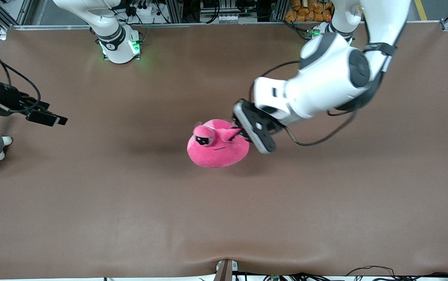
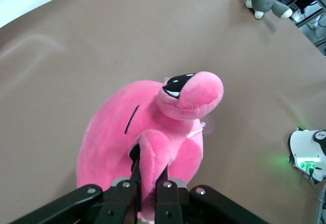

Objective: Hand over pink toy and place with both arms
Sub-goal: 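Carry the pink toy with the left gripper toward the right gripper, then grasp the pink toy's head with the right gripper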

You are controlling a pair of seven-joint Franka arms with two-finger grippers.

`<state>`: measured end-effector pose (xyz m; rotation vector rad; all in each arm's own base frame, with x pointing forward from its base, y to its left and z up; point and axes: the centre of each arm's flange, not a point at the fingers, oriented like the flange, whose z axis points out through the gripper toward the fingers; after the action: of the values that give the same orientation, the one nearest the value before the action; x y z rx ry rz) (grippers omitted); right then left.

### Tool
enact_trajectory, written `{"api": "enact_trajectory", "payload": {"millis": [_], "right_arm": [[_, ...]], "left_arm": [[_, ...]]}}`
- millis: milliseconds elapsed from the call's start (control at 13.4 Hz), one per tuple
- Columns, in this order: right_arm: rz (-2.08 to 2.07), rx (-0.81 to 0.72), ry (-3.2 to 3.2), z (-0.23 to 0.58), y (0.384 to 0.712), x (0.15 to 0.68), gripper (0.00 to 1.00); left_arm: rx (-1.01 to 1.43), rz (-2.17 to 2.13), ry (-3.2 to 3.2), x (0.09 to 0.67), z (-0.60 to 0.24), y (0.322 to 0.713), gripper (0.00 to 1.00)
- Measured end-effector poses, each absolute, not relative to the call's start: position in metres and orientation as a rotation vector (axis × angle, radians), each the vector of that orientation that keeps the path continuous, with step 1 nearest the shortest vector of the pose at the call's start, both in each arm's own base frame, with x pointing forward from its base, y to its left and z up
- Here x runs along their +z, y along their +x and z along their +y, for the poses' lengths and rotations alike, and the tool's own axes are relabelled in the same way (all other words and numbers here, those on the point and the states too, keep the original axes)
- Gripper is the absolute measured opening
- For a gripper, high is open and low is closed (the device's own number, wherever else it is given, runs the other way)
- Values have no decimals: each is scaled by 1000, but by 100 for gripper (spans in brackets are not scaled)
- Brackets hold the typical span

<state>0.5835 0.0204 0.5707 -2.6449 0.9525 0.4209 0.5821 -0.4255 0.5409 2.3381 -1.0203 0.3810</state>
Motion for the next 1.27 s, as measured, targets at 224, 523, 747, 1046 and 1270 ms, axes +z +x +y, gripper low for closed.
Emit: {"api": "enact_trajectory", "payload": {"millis": [224,523,747,1046,1270], "right_arm": [[1133,534,-2506,46,593,558,100],[1305,636,-2405,93,602,551,100],[1361,658,-2317,107,609,555,100],[1436,669,-2281,142,610,551,100],[1502,730,-2285,181,605,537,100]], "left_arm": [[437,-1023,2372,540,-466,559,12],[493,-977,2459,531,-531,513,12],[574,-974,2513,528,-568,482,12],[644,-948,2506,518,-589,470,12],[653,-941,2511,516,-588,475,12]]}}
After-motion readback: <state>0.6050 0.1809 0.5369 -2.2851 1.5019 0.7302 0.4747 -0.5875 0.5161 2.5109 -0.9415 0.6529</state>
